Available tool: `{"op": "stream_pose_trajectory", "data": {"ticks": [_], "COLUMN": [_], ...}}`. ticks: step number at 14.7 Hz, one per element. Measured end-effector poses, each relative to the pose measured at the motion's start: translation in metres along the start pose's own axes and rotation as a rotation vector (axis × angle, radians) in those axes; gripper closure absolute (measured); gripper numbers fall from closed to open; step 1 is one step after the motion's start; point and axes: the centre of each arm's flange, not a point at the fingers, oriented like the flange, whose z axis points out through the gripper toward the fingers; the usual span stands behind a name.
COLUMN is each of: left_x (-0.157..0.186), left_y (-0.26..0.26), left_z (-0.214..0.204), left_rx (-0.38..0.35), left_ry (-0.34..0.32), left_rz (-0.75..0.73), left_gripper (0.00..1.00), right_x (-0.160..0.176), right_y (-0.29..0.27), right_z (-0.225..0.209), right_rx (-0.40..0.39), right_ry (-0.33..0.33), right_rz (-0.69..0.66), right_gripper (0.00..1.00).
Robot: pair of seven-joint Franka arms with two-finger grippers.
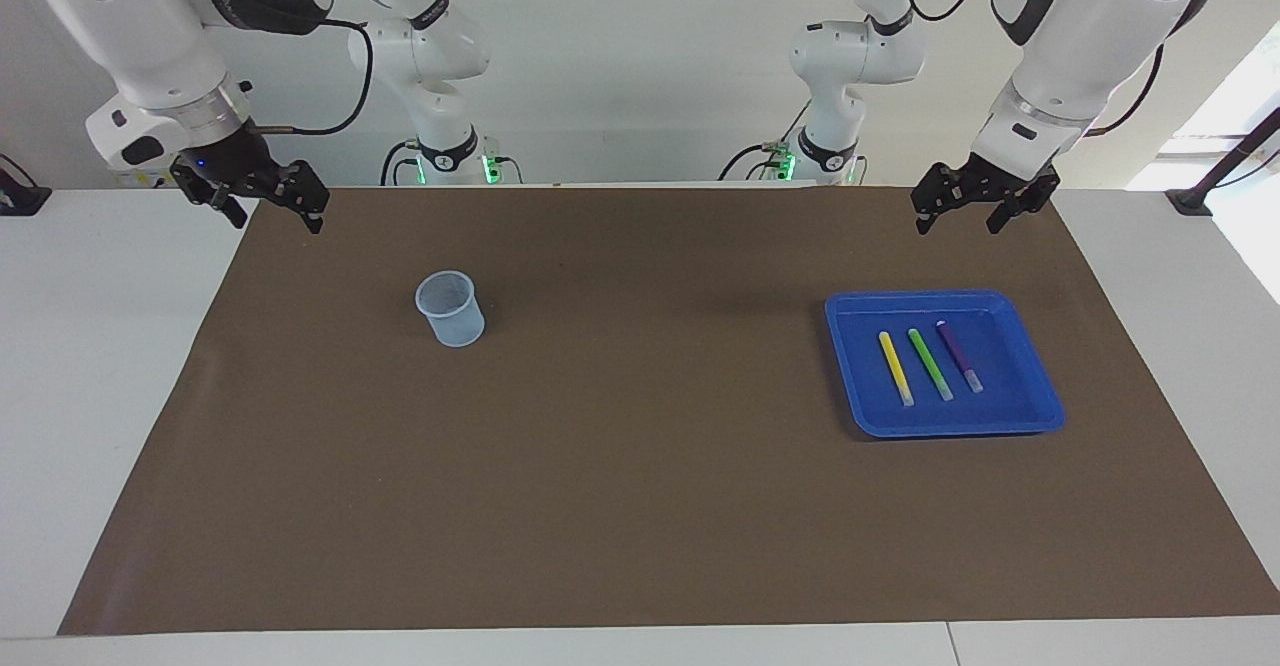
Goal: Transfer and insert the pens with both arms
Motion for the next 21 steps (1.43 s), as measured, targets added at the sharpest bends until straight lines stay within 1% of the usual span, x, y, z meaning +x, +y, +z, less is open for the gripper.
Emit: {"op": "stream_pose_trajectory", "data": {"ticks": [19, 21], "left_x": [-0.0009, -0.0009], "left_y": [0.0001, 0.0001], "left_z": [-0.0017, -0.0017], "left_rx": [0.0, 0.0], "left_ry": [0.003, 0.004], "left_rz": [0.0, 0.0], "left_gripper": [0.0, 0.0], "right_x": [-0.0001, -0.0023], "right_y": [0.0001, 0.0009], "right_z": [0.0001, 0.0015], "right_rx": [0.0, 0.0], "right_ry": [-0.001, -0.019], "right_rz": [0.0, 0.002], "right_gripper": [0.0, 0.0]}}
